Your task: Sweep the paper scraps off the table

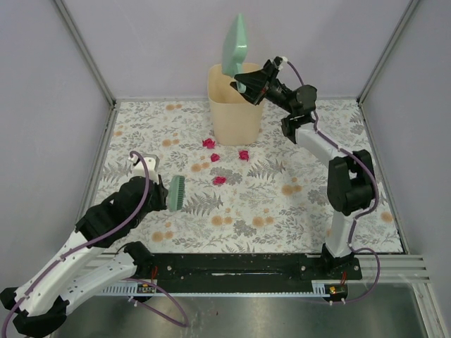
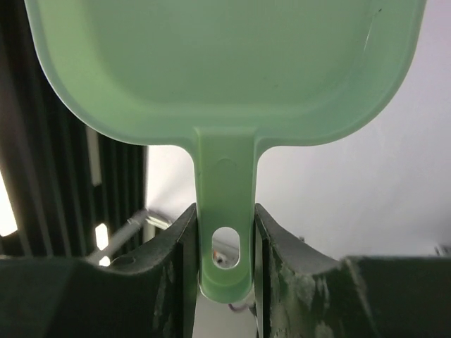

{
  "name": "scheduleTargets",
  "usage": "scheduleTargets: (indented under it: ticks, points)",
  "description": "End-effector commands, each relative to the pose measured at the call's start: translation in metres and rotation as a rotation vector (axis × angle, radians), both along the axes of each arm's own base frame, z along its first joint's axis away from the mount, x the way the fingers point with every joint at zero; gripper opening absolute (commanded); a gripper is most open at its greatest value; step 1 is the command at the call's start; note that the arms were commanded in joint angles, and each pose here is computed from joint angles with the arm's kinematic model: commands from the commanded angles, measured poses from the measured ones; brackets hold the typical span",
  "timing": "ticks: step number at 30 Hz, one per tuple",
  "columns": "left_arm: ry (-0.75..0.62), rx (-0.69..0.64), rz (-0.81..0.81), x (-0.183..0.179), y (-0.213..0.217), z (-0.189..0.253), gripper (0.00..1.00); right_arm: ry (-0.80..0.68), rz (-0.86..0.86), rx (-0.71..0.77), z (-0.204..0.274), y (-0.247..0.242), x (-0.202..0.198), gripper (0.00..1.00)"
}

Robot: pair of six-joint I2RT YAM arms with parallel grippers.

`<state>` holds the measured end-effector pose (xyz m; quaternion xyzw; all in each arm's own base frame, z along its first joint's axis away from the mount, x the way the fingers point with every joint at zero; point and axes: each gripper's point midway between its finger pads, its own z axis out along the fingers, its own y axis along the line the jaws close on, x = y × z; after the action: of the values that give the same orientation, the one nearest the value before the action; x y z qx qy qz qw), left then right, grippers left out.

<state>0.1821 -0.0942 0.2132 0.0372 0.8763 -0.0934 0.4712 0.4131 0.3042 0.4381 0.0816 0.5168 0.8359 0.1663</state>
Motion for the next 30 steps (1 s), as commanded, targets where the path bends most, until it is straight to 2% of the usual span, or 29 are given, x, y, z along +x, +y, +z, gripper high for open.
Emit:
scheduleTargets:
  ticks: [1,5,10,13,19,25,30]
  points:
    - [-0.046,-0.022,0.059,0.010,0.003,0.012,0.00,-0.163,0.107,-0.170,0.017,0.020,-0.074,0.00]
    - [-0.043,-0.021,0.096,0.014,0.005,0.018,0.00,-0.220,0.093,-0.414,-0.013,0.032,-0.101,0.00]
    - [-0.062,-0.017,0.118,0.027,-0.002,0.036,0.00,-0.261,-0.111,-0.861,-0.059,0.005,-0.117,0.00]
    - [-0.070,0.008,0.116,0.040,-0.010,0.041,0.00,-0.227,-0.188,-1.119,-0.098,-0.019,-0.130,0.00]
    - [-0.066,0.043,0.099,0.062,-0.026,0.047,0.00,-0.068,-0.183,-1.539,-0.188,-0.059,-0.159,0.00]
    - [-0.071,0.044,0.058,0.079,-0.040,0.055,0.00,-0.065,-0.176,-1.777,-0.223,-0.076,-0.187,0.00]
    - [-0.080,0.074,-0.022,0.095,-0.052,0.056,0.00,-0.063,-0.028,-1.966,-0.264,-0.083,-0.218,0.00]
